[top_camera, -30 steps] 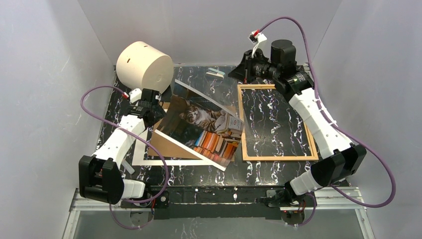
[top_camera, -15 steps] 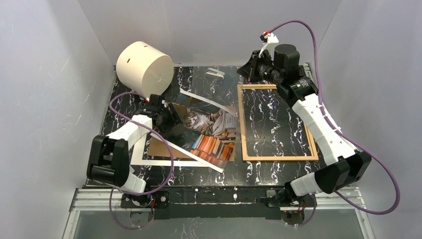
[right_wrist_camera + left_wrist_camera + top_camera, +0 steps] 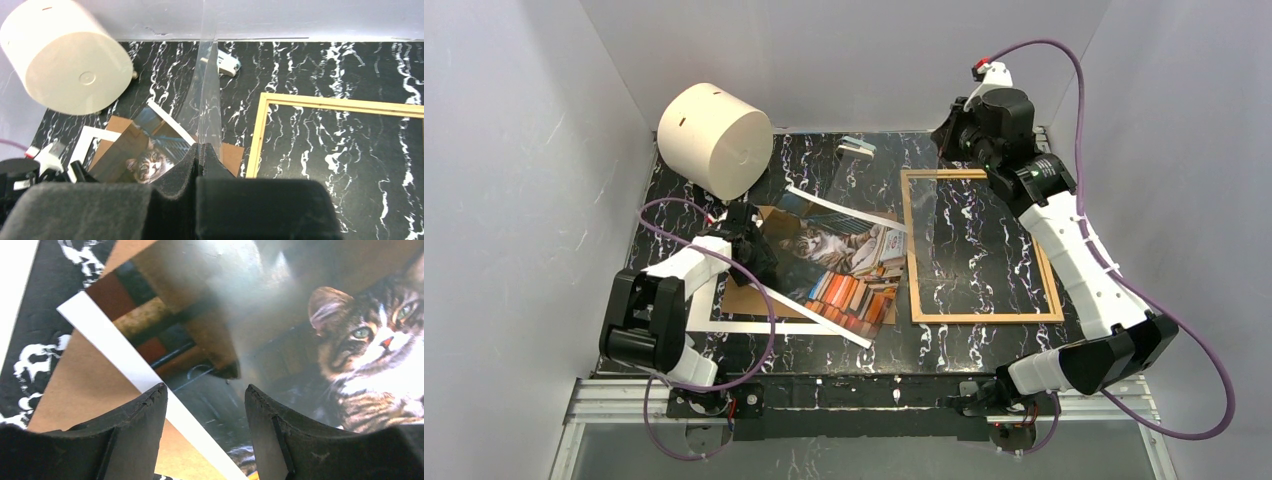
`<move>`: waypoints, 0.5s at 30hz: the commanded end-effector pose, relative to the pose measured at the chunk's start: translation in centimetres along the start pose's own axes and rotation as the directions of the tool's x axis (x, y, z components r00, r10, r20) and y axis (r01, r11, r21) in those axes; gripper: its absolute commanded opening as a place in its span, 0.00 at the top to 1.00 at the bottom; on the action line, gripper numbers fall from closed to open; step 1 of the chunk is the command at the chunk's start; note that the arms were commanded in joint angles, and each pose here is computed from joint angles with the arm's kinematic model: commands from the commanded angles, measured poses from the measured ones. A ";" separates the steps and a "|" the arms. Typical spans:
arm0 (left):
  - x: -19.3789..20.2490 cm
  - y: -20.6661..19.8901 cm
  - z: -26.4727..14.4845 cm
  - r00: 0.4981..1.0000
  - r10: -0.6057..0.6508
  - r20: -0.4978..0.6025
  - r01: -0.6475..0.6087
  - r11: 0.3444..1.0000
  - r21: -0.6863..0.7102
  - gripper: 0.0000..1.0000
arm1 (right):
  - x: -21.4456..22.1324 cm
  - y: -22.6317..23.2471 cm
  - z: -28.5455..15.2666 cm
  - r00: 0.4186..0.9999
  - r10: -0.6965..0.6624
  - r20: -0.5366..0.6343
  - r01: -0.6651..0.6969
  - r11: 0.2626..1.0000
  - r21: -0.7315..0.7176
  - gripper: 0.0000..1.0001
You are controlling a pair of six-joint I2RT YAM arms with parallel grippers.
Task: Put the photo into the frame
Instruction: Move the photo frame item to the center of the board.
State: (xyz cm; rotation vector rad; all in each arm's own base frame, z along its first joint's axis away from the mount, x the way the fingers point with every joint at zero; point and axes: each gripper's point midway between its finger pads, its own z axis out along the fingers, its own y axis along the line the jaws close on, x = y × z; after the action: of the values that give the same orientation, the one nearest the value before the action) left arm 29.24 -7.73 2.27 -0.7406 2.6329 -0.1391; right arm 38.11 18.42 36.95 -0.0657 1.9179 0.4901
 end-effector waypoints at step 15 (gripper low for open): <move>1.9 6.4 -3.0 0.999 0.020 -0.046 -0.030 0.972 -0.233 0.41 | -9.3 0.1 -4.0 0.962 0.034 0.270 -0.055 0.996 0.072 0.99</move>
State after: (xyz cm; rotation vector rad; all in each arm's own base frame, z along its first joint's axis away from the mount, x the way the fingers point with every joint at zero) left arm 24.43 -2.67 1.98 -0.8342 2.6623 0.2223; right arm 38.72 15.53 41.20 0.0567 1.8200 0.3669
